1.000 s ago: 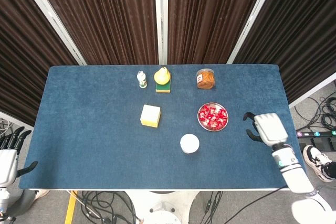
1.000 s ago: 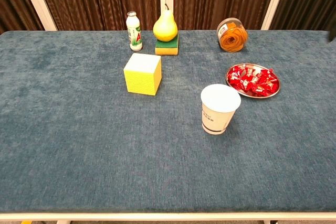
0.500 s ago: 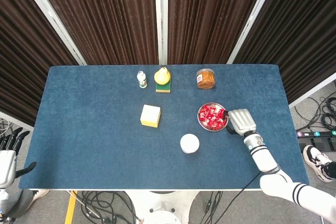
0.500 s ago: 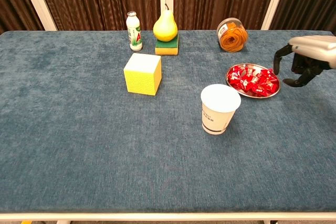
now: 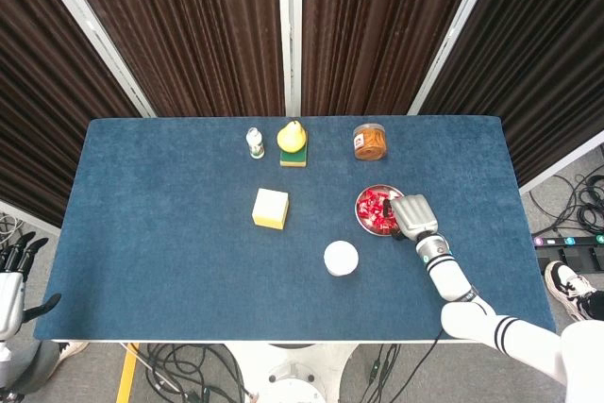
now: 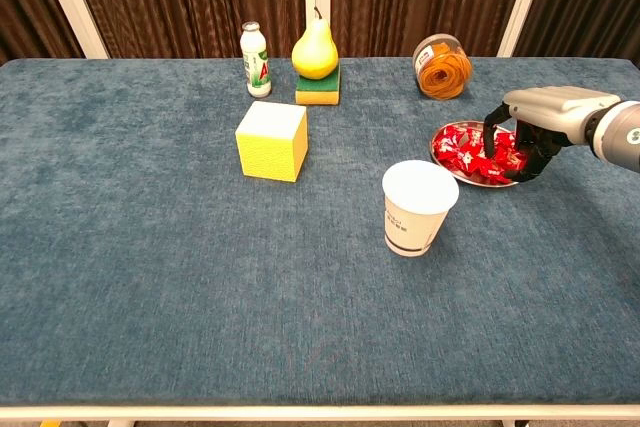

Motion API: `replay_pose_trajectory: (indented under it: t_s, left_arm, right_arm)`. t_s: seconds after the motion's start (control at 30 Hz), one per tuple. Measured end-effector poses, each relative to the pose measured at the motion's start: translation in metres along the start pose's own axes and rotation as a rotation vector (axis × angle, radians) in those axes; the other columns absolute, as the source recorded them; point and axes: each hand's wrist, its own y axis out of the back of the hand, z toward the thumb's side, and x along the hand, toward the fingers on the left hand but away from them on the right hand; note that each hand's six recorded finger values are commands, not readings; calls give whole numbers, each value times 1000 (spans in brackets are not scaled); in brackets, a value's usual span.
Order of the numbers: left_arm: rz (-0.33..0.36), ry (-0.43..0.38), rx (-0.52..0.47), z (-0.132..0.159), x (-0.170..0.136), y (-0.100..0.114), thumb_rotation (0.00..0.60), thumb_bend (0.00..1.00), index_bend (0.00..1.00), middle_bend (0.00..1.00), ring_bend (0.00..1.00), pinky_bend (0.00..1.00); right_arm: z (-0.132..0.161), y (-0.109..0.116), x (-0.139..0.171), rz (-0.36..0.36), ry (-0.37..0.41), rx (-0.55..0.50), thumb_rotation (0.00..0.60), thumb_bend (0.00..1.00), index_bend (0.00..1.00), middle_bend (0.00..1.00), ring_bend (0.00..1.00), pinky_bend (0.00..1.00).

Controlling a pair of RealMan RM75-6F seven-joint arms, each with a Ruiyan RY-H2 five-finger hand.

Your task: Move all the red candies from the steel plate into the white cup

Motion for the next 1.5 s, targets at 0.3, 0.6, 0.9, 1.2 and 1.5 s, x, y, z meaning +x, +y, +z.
replay_pose_trajectory:
  t_s: [0.3, 0.6, 0.9, 1.2, 1.5]
  left_arm:
    - [4, 2, -3, -2, -1, 0, 600, 4, 219, 212, 209, 204]
    - [10, 4, -4, -3, 0, 1, 600, 4, 220, 212, 210, 204]
    - [22, -2, 1, -2, 1, 4, 600, 4, 219, 212, 209, 204]
    - [28, -3, 4, 0, -1, 7, 600, 3, 220, 212, 209, 204]
    - [24, 11, 1, -5, -5, 6, 600, 4, 220, 212, 210, 204]
  right_arm:
    - [6, -4, -4, 17, 3, 21, 600, 234, 448, 998, 1000, 1000]
    - [8, -2, -8, 1, -11, 33, 600, 375, 617, 1000, 1000, 1000]
    - [21, 32, 13, -90, 60, -31, 600, 390, 649, 1000, 1000, 1000]
    - [83, 78, 74, -137, 346, -165, 600, 390, 648, 1000, 1000, 1000]
    - [109, 50, 83, -49, 432, -97, 600, 390, 571, 1000, 1000, 1000]
